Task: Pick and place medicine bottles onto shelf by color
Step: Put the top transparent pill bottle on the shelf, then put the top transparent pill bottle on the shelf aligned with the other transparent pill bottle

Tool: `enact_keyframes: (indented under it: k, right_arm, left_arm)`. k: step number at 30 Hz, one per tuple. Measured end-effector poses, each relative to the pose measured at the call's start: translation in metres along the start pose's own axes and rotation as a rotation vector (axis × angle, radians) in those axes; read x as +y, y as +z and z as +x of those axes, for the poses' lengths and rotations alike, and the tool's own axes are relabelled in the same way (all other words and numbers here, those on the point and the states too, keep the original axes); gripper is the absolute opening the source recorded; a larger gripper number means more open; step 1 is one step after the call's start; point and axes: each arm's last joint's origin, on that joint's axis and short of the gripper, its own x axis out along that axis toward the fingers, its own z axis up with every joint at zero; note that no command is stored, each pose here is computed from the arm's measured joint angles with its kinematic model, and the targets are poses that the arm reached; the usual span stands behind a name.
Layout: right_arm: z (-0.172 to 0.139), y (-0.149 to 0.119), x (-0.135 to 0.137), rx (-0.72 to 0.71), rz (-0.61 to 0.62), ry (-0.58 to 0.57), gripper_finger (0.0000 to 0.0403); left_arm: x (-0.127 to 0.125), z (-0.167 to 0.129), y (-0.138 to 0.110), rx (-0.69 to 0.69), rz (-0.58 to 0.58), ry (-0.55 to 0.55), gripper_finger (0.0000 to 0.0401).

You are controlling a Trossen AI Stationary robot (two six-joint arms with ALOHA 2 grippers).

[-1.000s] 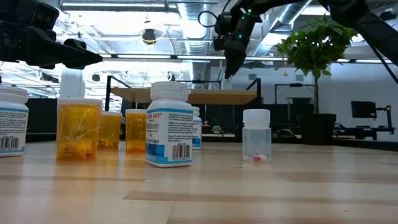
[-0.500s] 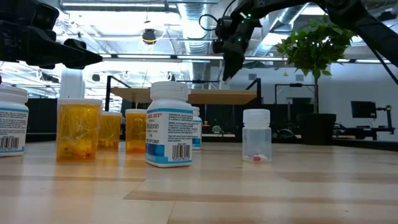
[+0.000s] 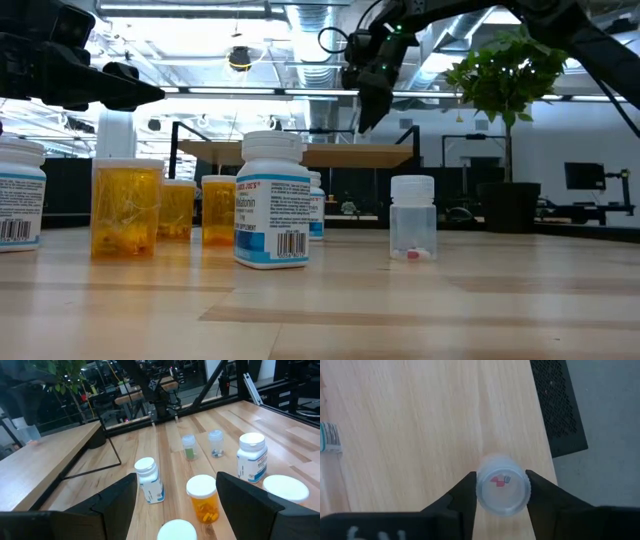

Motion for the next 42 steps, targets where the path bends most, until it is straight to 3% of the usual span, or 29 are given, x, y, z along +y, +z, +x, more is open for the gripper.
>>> enact_keyframes:
  k: [8,18,26,31,37,42]
  right_arm:
    - [0.0,0.001,0.001,0.0,-0.004,0.001,0.0218]
    - [-0.001,0.004,0.001,-0.036,-0.008,-0.015,0.0228]
    - [-0.028,0.012,0.007,-0.118,-0.032,-0.049,0.0228]
    - [-0.059,0.006,0.032,-0.105,-0.004,-0.018,0.0228]
    - [-0.089,-0.009,0.079,-0.011,-0.008,0.217,0.0227]
    - [-0.106,-0.012,0.118,-0.031,-0.024,0.285,0.0228]
  left_arm:
    - [0.0,0.0,0.0,0.0,0.0,0.0,0.0261]
    - [0.0,0.0,0.0,0.0,0.0,0.0,0.0261]
    - [0.0,0.0,0.0,0.0,0.0,0.0,0.0261]
    - [0.0,0.0,0.0,0.0,0.0,0.0,0.0261]
    - [0.0,0.0,0.0,0.0,0.0,0.0,0.0261]
    - [0.0,0.0,0.0,0.001,0.0,-0.001,0.0261]
